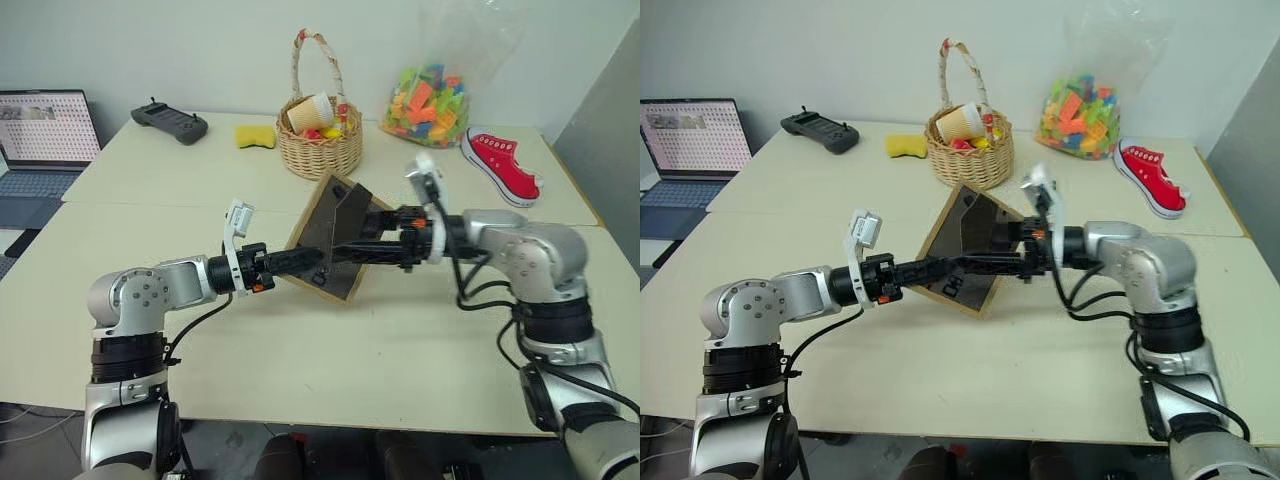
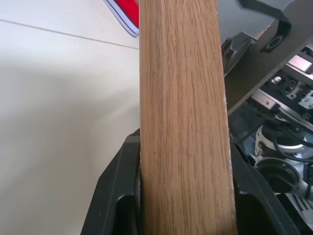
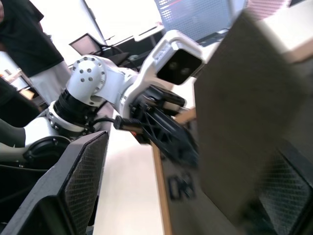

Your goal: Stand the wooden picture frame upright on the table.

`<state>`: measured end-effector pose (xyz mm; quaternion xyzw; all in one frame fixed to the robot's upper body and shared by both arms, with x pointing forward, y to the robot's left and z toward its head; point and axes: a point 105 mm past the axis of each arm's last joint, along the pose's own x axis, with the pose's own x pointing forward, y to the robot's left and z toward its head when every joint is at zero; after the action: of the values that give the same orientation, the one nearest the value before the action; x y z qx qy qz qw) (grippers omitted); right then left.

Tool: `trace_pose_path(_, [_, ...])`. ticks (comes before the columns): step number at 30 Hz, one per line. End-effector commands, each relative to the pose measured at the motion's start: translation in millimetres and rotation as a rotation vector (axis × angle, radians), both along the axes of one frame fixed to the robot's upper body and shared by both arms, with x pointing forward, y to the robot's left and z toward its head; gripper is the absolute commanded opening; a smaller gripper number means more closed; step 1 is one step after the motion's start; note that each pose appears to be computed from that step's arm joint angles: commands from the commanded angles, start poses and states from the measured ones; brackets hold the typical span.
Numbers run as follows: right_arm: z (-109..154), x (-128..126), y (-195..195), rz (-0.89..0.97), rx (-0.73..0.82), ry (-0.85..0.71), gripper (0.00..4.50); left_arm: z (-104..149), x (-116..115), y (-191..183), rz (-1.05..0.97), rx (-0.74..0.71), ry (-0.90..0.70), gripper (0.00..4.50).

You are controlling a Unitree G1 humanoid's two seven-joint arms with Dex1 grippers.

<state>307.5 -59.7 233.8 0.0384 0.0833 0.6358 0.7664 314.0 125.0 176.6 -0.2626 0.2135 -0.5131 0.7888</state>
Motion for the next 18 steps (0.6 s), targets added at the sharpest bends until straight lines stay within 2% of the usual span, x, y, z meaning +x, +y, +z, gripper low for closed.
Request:
trace_pose_path(1, [19.4, 4.6, -25.7, -0.146, -0.007, -0.182, 4.45, 18.9, -2.5, -3.1, -0.031, -0.067, -0.010, 1.53])
trace_pose_path(2, [20.9, 6.5, -31.5, -0.183, -0.026, -0.247, 4.45, 19.6, -2.6, -3.1, -0.033, -0.077, 0.006, 1.53])
trace_pose_path(4, [18.6, 11.7, -45.6, -0.272, -0.146, -0.526, 4.45, 20.4, -2.1, -2.0, -0.036, -0.101, 0.062, 1.53])
trace_pose_path(6, [10.4, 15.1, -57.5, -0.323, -0.334, -0.891, 4.45, 22.5, -1.8, -1.4, -0.045, -0.136, 0.116, 1.53])
trace_pose_path(7, [9.6, 21.6, -67.5, -0.399, -0.464, -1.167, 4.45, 25.3, -1.2, -0.2, -0.052, -0.168, 0.146, 1.53])
trace_pose_path(9, [0.8, 18.4, -70.5, -0.361, -0.560, -1.522, 4.45, 28.6, -1.6, 0.1, -0.067, -0.202, 0.176, 1.53])
trace_pose_path(10, [-2.6, 15.4, -68.1, -0.322, -0.555, -1.638, 4.45, 28.7, -2.0, -0.1, -0.071, -0.207, 0.186, 1.53])
trace_pose_path(14, [-17.6, 19.3, -56.2, -0.234, -0.524, -1.835, 4.45, 29.6, -2.6, -2.7, -0.086, -0.249, 0.221, 1.53])
trace_pose_path(18, [-12.8, 26.8, -33.8, -0.247, -0.417, -1.936, 4.45, 25.8, -7.2, -11.6, -0.109, -0.263, 0.249, 1.53])
